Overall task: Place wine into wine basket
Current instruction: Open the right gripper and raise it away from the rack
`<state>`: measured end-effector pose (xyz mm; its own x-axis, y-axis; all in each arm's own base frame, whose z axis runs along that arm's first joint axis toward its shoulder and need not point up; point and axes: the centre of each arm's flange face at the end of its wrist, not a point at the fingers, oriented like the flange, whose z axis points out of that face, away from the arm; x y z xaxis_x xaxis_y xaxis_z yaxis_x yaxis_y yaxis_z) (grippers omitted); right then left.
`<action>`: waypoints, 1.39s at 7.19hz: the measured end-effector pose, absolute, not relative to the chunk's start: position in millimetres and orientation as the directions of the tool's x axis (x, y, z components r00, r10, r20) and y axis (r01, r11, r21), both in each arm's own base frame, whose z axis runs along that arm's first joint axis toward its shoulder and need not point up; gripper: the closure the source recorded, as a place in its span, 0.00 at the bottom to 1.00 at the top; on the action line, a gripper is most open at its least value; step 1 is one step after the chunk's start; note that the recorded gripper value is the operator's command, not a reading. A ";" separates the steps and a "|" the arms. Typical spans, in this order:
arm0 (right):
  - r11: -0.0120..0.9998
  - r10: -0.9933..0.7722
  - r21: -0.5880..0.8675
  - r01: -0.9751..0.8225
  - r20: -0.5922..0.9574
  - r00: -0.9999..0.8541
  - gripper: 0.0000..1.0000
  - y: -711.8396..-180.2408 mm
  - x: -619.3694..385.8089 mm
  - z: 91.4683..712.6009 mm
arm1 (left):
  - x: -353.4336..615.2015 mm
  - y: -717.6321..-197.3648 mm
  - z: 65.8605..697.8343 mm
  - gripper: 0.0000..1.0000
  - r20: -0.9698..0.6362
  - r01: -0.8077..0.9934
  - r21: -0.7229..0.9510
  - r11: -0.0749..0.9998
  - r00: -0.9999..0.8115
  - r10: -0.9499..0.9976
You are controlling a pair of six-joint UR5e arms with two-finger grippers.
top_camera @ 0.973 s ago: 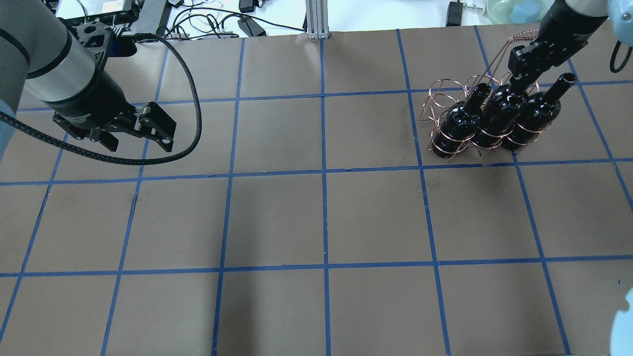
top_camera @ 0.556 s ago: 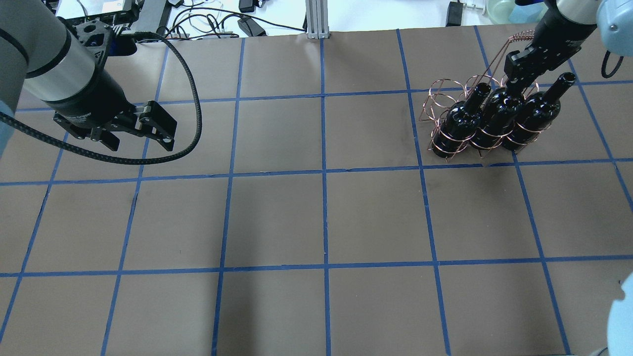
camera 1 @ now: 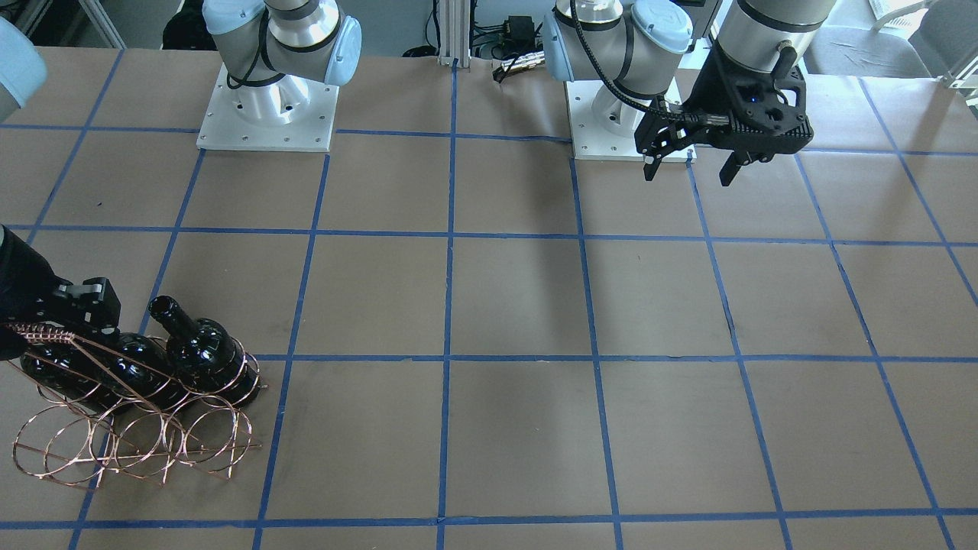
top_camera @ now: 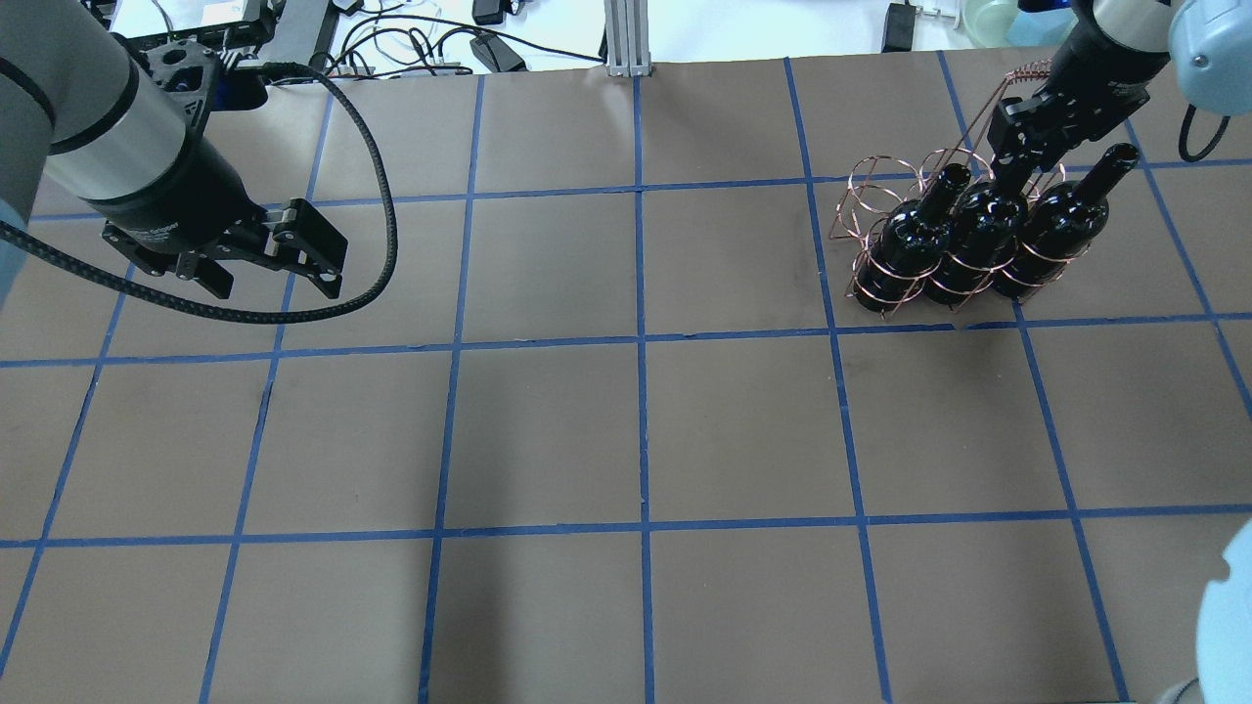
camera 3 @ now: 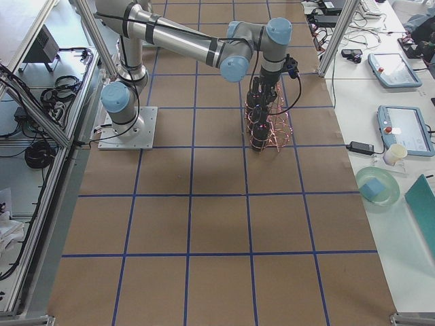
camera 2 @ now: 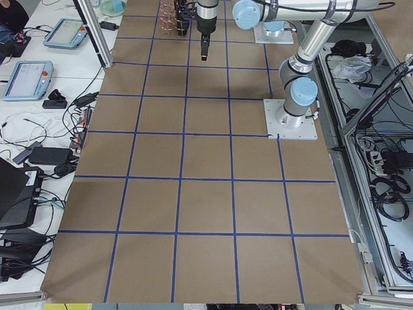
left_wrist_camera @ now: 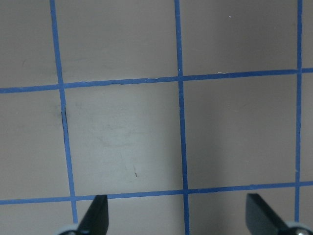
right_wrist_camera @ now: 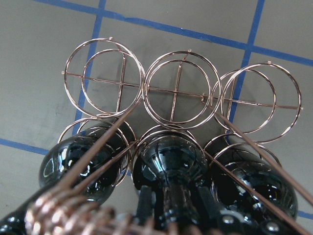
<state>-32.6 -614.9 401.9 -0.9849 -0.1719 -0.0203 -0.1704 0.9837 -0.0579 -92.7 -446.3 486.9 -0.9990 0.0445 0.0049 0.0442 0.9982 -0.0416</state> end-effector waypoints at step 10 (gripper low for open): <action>0.999 -0.021 -0.034 -0.021 0.003 -1.000 0.00 -484.7 168.3 524.2 | -91.3 -446.9 486.7 0.00 0.004 0.051 -0.041 0.998 -0.999 0.051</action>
<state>168.3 -484.7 524.2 -0.9998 -0.0209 0.0029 -0.0210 0.9992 -0.0344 -91.3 -446.9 486.7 -0.9987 0.0511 0.0036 0.0509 0.9978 -0.0413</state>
